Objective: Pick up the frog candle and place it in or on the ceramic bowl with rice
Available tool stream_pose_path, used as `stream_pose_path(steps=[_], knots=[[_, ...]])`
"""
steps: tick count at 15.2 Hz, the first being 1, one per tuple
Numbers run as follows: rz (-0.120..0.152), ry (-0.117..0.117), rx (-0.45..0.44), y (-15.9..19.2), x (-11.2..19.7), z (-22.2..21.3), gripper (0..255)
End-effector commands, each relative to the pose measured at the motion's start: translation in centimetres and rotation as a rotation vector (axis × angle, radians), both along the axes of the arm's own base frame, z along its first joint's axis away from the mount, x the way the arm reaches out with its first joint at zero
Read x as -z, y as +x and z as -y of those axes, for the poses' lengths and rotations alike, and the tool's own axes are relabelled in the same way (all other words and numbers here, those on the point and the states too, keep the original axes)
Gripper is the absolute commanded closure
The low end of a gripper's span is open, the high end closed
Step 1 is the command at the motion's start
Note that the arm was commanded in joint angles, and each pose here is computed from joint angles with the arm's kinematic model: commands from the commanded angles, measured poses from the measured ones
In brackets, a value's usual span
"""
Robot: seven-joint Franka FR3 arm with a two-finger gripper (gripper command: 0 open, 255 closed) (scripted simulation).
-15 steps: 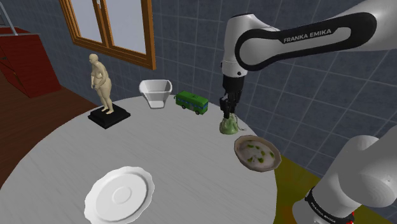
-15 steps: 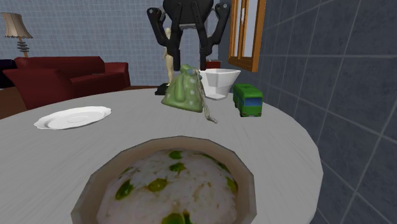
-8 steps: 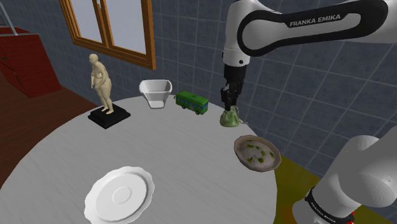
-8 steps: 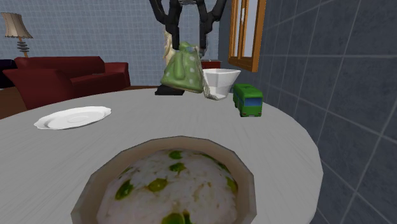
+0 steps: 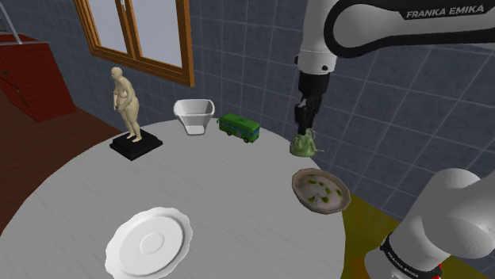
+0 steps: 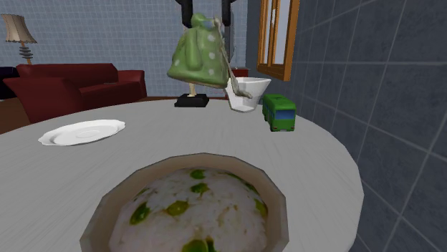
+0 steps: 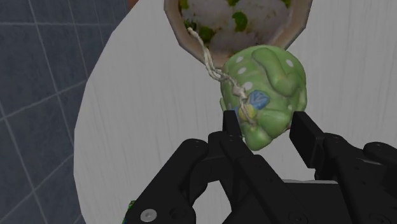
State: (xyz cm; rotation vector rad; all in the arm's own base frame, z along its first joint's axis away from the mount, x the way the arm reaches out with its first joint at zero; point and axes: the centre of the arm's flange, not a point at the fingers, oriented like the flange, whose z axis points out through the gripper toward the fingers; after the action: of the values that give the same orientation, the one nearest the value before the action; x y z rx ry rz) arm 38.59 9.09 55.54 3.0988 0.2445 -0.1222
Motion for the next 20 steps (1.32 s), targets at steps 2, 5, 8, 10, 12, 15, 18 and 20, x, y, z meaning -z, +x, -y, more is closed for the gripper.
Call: stream_pose_path(steps=[2, 5, 8, 10, 12, 15, 18, 20], knots=[[-0.001, 0.000, 0.000, -3.8, -1.1, 0.3, 255], [-0.001, 0.000, 0.000, -7.6, -2.2, 0.8, 255], [-0.001, 0.000, 0.000, -10.4, -2.5, 1.3, 255], [-0.001, 0.000, 0.000, -10.4, -1.4, 1.3, 255], [-0.001, 0.000, 0.000, -10.4, -0.3, 1.3, 255], [-0.001, 0.000, 0.000, -10.4, 1.2, 1.3, 255], [-0.001, 0.000, 0.000, -10.4, 2.8, 1.3, 255], [-0.001, 0.000, 0.000, -10.4, 3.9, 1.3, 255]])
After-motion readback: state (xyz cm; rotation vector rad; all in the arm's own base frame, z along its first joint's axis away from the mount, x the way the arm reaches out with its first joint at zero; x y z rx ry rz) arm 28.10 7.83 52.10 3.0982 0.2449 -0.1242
